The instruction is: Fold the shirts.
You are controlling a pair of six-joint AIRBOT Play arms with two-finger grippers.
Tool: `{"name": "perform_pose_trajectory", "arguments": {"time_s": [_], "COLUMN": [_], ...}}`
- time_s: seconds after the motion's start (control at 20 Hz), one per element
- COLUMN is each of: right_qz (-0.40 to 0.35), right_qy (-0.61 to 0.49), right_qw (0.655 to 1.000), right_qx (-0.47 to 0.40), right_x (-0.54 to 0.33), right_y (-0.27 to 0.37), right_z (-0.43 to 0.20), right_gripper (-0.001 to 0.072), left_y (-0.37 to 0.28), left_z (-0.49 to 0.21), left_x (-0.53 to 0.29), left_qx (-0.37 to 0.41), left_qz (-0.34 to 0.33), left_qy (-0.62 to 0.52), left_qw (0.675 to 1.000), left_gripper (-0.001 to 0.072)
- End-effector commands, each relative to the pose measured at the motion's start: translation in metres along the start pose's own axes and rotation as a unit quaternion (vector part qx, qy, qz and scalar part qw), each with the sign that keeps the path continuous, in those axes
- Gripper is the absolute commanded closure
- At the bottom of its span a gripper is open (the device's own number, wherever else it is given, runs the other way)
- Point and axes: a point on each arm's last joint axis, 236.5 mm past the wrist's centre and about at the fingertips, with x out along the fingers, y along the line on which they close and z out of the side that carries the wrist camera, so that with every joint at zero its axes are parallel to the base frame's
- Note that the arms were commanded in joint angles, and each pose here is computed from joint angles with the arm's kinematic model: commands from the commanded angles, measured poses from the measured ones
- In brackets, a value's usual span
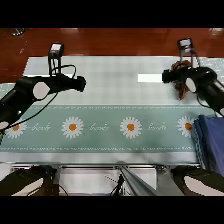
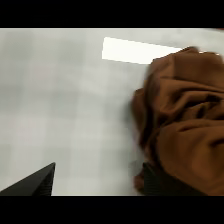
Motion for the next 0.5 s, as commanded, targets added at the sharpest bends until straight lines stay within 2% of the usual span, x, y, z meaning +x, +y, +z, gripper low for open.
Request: {"name": "perform_pose_trajectory", "arguments": {"time_s": [0.0, 0.2, 0.3, 0.4, 0.45], "right_qz": [-0.066, -0.128, -0.132, -0.106, -0.087], "right_qy": [-0.018, 0.104, 0.175, 0.231, 0.248], "right_qw": [0.990, 0.967, 0.952, 0.941, 0.940], "right_qx": [0.123, 0.195, 0.215, 0.224, 0.216], "right_x": [0.041, 0.098, 0.112, 0.119, 0.119], "right_y": [-0.091, -0.157, -0.161, -0.147, -0.139], "right_z": [0.018, -0.047, -0.089, -0.120, -0.127], "right_gripper": [0.0082, 0.0083, 0.0083, 0.0111, 0.0274], "left_y": [0.037, 0.064, 0.065, 0.065, 0.064], "left_z": [0.009, -0.020, -0.029, -0.036, -0.040], "left_x": [-0.003, -0.003, -0.002, -0.001, -0.002], "left_qx": [0.012, -0.036, -0.038, -0.039, -0.041], "left_qz": [0.041, 0.066, 0.068, 0.068, 0.067], "left_qy": [-0.006, 0.052, 0.071, 0.084, 0.092], "left_qw": [0.999, 0.996, 0.994, 0.993, 0.993], "left_gripper": [0.0007, 0.0007, 0.0007, 0.0007, 0.0007]}}
